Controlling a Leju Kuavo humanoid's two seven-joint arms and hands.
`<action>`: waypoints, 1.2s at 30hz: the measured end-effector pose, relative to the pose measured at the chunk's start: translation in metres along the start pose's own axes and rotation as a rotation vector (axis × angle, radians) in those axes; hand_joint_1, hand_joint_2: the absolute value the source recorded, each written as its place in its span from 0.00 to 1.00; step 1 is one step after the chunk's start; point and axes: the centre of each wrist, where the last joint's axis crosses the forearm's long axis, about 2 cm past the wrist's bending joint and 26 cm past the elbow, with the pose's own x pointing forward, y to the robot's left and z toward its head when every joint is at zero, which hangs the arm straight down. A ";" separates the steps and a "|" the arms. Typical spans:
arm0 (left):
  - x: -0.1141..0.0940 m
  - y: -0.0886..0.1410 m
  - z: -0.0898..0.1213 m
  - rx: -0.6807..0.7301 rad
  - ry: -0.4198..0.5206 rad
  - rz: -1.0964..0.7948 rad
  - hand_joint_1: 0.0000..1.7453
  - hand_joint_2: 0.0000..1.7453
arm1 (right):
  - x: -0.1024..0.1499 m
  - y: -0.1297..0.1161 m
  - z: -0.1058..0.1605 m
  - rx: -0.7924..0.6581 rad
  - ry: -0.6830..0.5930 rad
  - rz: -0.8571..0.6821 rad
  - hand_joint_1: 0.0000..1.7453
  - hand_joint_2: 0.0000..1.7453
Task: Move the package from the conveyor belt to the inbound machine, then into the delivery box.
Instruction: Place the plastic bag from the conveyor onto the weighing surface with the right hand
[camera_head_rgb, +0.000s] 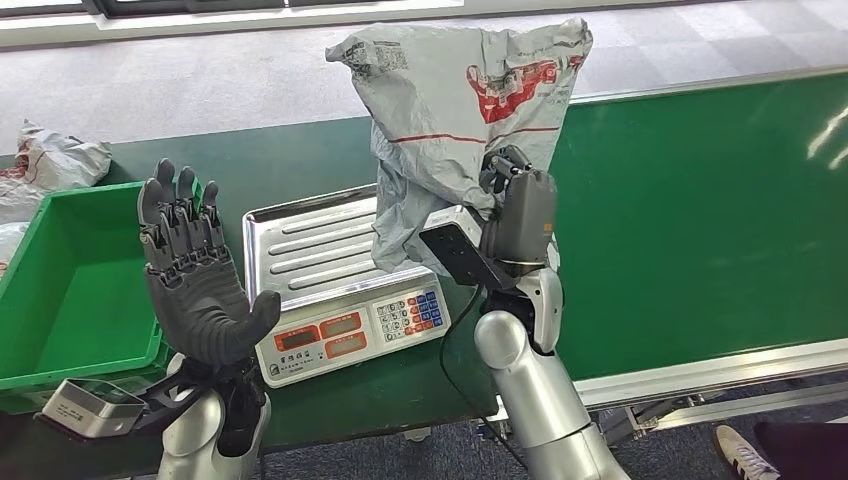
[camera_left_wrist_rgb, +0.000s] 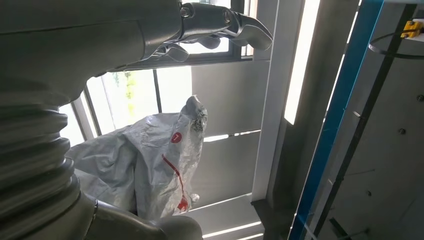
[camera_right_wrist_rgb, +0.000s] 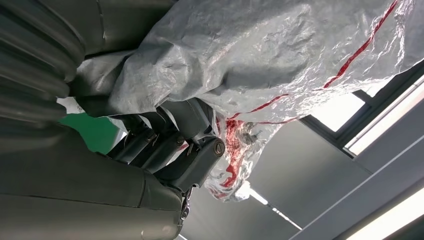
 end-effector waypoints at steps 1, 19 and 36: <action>0.000 0.000 0.000 0.000 0.000 0.000 0.00 1.00 | 0.000 0.000 0.000 0.001 -0.001 0.000 1.00 1.00; -0.007 -0.013 -0.008 -0.022 -0.002 0.063 0.00 1.00 | 0.051 0.089 -0.022 0.490 0.086 -0.305 1.00 1.00; -0.017 -0.018 -0.011 -0.056 0.022 0.039 0.00 1.00 | 0.032 0.109 0.020 0.592 0.131 -0.198 0.00 1.00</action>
